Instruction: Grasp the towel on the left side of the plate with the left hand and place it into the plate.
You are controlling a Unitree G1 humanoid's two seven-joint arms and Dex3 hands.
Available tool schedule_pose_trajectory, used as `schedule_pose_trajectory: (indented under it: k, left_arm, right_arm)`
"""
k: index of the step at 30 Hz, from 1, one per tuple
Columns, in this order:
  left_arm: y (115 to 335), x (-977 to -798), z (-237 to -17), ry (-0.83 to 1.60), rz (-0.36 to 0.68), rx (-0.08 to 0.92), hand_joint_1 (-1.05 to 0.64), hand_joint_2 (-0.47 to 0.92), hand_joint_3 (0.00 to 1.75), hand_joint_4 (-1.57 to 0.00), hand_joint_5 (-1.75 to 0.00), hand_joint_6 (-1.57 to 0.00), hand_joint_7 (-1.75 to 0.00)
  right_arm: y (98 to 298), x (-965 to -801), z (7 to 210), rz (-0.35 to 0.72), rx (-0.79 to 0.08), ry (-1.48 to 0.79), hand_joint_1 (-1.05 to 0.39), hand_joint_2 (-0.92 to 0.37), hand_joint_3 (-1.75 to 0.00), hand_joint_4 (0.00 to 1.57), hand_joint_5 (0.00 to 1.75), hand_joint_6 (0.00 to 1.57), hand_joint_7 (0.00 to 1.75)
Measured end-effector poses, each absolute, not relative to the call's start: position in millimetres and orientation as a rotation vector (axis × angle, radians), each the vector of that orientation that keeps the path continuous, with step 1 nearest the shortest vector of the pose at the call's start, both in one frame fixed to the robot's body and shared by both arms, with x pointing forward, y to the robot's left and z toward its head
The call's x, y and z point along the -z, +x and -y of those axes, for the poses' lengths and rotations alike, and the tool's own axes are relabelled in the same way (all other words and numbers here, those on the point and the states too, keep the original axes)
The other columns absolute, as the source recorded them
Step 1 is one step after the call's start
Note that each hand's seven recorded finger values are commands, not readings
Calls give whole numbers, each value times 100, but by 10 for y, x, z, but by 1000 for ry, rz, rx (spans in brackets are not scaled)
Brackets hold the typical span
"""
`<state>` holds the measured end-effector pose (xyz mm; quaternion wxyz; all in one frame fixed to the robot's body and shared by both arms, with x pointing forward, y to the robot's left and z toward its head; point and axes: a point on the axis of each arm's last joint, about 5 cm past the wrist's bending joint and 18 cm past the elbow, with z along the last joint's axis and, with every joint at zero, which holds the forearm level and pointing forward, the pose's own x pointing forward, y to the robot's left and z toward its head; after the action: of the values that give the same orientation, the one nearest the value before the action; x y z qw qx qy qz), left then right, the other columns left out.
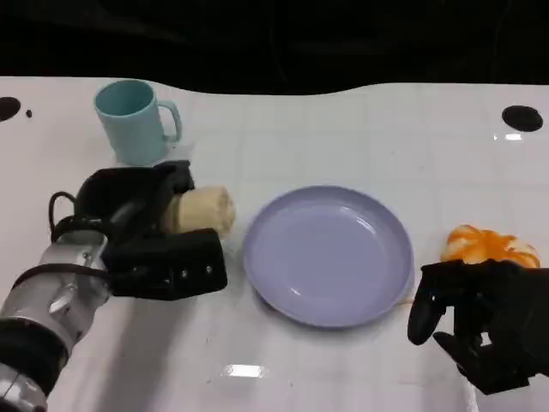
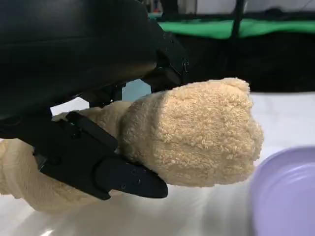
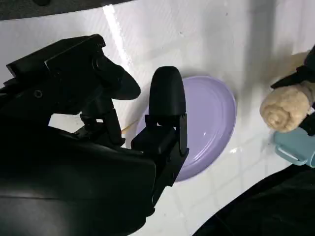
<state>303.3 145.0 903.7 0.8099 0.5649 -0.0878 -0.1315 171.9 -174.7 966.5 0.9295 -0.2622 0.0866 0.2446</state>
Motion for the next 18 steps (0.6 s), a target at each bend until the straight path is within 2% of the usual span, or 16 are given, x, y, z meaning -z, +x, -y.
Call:
schedule_pose_trajectory:
  k: [2, 3, 4, 6, 9, 15, 16, 18]
  left_arm:
    - [3031, -9115, -1386, 1183, 243, 280, -25, 60, 86, -85, -175, -55, -175]
    - [3029, -9157, -1354, 1175, 264, 283, -26, 62, 80, -84, -175, -59, -151]
    - [3026, -9203, -1313, 1168, 285, 289, -26, 65, 73, -84, -175, -62, -144]
    - [3020, -9283, -1224, 1163, 317, 301, -24, 66, 72, -86, -175, -55, -166]
    - [2996, -9359, -1072, 1159, 363, 316, -22, 63, 74, -87, -175, -56, -174]
    - [2932, -9386, -758, 1146, 380, 406, -21, 57, 77, -87, -175, -59, -173]
    - [2925, -9394, -710, 1153, 390, 419, -22, 56, 78, -87, -175, -65, -160]
    - [2910, -9413, -603, 1156, 408, 435, -22, 57, 78, -87, -175, -67, -151]
  right_arm:
    - [1719, -9665, 1747, -177, -501, -537, 1, -60, -103, 70, 169, 68, 143]
    - [1719, -9664, 1747, -177, -502, -537, 1, -60, -103, 70, 169, 67, 143]
    - [1719, -9665, 1747, -177, -502, -538, 1, -60, -103, 70, 169, 68, 143]
    - [1719, -9664, 1746, -178, -502, -539, 1, -60, -102, 70, 169, 68, 142]
    - [1718, -9665, 1748, -177, -501, -545, 1, -60, -103, 71, 168, 68, 142]
    - [1718, -9666, 1747, -175, -502, -546, 0, -60, -102, 71, 169, 68, 142]
    - [1718, -9666, 1747, -175, -502, -547, 0, -60, -103, 71, 170, 68, 142]
    - [1718, -9665, 1745, -174, -503, -548, 0, -60, -103, 71, 170, 68, 142]
